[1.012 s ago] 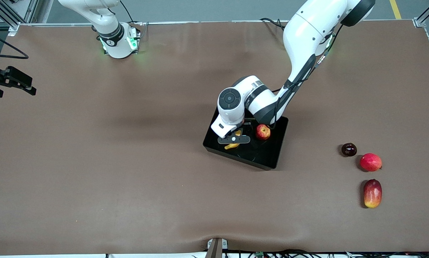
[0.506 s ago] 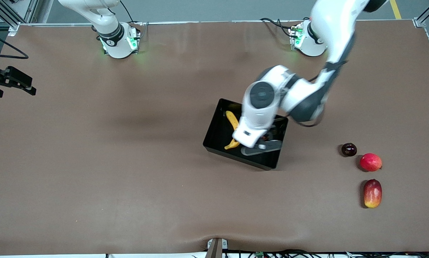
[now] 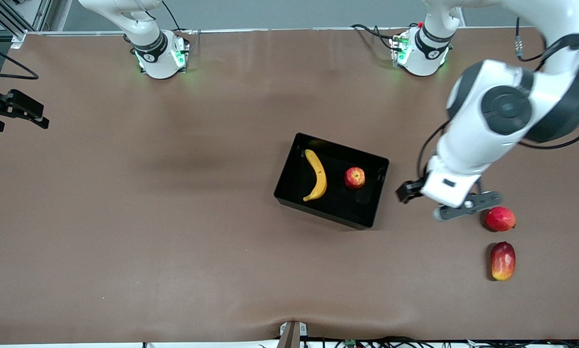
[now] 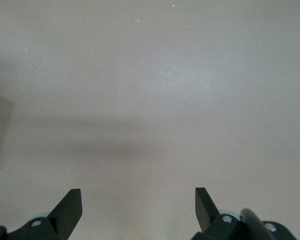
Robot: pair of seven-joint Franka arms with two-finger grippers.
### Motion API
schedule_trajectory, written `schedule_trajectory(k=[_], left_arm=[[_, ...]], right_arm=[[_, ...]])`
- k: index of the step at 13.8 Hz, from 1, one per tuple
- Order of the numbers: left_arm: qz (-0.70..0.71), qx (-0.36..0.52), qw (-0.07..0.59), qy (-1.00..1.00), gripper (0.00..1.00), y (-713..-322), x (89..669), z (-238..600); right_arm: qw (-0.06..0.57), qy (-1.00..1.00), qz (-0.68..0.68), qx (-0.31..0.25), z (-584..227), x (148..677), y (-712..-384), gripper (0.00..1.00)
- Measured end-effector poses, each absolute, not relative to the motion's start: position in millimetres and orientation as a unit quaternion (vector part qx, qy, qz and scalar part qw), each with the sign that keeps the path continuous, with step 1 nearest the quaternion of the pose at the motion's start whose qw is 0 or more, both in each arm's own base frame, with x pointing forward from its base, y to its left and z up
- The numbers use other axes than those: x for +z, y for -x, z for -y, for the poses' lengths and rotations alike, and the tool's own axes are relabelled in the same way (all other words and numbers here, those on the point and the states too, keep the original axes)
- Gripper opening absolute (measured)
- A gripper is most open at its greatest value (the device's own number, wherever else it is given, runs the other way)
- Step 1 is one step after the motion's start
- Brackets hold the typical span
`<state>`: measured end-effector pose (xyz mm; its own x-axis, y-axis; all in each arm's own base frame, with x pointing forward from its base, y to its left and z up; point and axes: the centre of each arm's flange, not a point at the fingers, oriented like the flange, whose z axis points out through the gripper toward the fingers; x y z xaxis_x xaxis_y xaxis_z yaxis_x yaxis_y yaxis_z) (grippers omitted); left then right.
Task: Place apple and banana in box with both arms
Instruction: 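Lift the left gripper out of the box and withdraw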
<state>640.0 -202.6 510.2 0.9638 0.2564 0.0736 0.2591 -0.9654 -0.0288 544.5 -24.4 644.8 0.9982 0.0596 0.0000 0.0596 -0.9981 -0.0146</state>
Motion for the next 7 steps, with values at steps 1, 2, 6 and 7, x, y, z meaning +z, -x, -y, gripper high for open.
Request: schedule_trajectory(k=[1,2,6,7], left_arm=[[0.121,-0.028,0.027,0.992,1.0,-635.3,520.2,192.1],[0.112,-0.018,0.038,0.993,1.0,-628.5,531.0,182.0],[0.076,0.007,0.043,0.996,1.0,-601.7,577.2,146.0],[0.069,0.008,0.044,0.997,1.0,-597.8,584.8,137.9]], right_arm=[[0.007,1.0,0.03,0.0,24.1,644.8,-544.5,1.0],[0.007,1.0,0.03,0.0,24.0,644.9,-544.6,1.0],[0.007,1.0,0.031,0.0,23.7,644.9,-544.6,1.0],[0.007,1.0,0.031,0.0,23.7,644.9,-544.6,1.0]])
